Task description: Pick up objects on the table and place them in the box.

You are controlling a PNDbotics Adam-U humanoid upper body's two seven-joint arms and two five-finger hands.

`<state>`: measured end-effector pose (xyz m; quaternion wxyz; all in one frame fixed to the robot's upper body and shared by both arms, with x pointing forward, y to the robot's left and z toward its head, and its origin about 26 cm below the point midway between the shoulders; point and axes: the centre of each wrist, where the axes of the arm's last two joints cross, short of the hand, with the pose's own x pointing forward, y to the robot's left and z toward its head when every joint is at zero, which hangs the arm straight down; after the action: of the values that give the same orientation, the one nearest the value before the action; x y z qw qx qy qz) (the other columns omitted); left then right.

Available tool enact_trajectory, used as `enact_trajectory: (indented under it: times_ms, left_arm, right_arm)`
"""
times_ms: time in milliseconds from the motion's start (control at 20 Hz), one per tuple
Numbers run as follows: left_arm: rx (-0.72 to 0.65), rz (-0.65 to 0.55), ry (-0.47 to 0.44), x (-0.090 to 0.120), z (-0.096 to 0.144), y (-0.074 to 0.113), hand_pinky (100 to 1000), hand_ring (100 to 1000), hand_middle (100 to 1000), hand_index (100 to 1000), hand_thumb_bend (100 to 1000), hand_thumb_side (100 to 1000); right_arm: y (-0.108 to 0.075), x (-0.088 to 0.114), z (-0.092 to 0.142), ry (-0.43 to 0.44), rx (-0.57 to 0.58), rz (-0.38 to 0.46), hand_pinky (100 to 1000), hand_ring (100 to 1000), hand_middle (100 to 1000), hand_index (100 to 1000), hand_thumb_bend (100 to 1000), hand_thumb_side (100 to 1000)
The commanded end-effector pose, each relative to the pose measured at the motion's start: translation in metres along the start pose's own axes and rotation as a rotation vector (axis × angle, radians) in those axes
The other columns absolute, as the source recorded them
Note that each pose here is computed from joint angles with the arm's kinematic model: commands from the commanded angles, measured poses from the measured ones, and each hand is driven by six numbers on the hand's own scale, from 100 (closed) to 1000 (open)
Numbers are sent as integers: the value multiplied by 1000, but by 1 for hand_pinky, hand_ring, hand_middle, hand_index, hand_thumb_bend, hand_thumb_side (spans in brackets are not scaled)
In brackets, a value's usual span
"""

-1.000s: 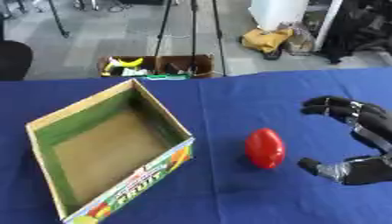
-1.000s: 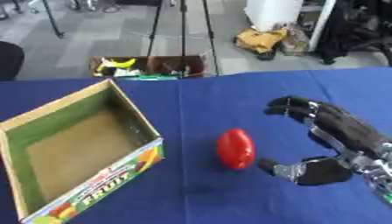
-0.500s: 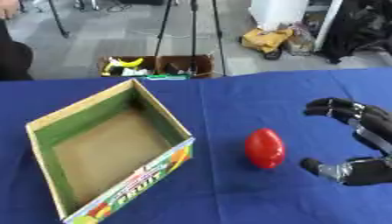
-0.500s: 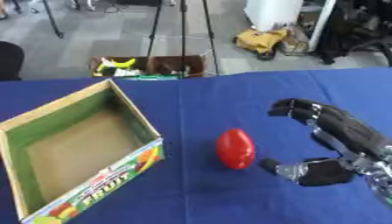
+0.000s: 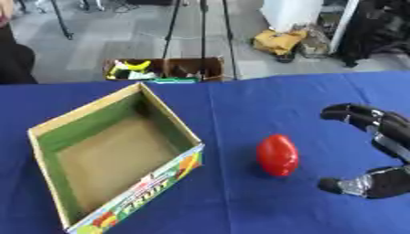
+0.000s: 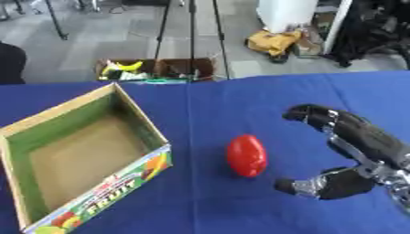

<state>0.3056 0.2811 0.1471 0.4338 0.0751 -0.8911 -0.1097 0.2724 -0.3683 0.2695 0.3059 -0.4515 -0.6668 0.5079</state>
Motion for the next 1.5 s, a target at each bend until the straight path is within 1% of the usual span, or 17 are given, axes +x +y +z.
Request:
enact_trajectory:
  times_ms: [50,400,700,900,1000,1200,1250,1300,1400,1450,1500]
  left_arm:
    - [-9,-23,-26,7,-3,5,206,551,596,669,100,870]
    - [-17,-22,-26,7,-4,4,206,550,595,668,100,872]
    - [-19,-22,-26,7,-4,4,206,550,594,668,100,873]
    - [-20,-21,-26,7,-4,4,206,550,594,668,100,873]
    - [-21,-21,-28,7,-4,4,205,549,594,668,100,874]
    - [-23,-20,-29,7,-4,3,205,549,593,667,100,874]
    - [-24,-19,-30,7,-5,3,205,549,593,667,100,874]
    - [-24,-19,-30,7,-5,3,205,549,593,667,100,875]
    - [-24,-19,-31,7,-5,3,205,549,593,667,100,874]
    - [-24,-18,-31,7,-5,3,205,549,593,667,100,874]
    - [-24,-18,-32,7,-5,3,205,549,593,667,100,874]
  right_arm:
    - [-22,3,-6,-17,2,19,858,864,891,944,696,804]
    - [-39,10,-18,0,20,-56,854,858,897,956,684,797]
    - [-46,14,-24,15,34,-92,855,857,898,958,682,789]
    - [-47,15,-25,18,39,-97,855,857,898,958,682,789]
    - [-46,16,-26,17,52,-106,855,857,906,969,683,768]
    - [-42,22,-31,11,119,-131,858,867,914,983,693,735]
    - [-41,22,-31,3,141,-137,859,870,915,984,699,724]
    - [-40,23,-32,-4,160,-141,862,875,918,987,723,693]
    - [-38,24,-32,-22,194,-143,863,876,919,989,724,699]
    - [-38,24,-32,-32,210,-142,867,881,926,996,744,668]
    - [-38,24,-32,-42,225,-140,867,881,926,996,744,668]
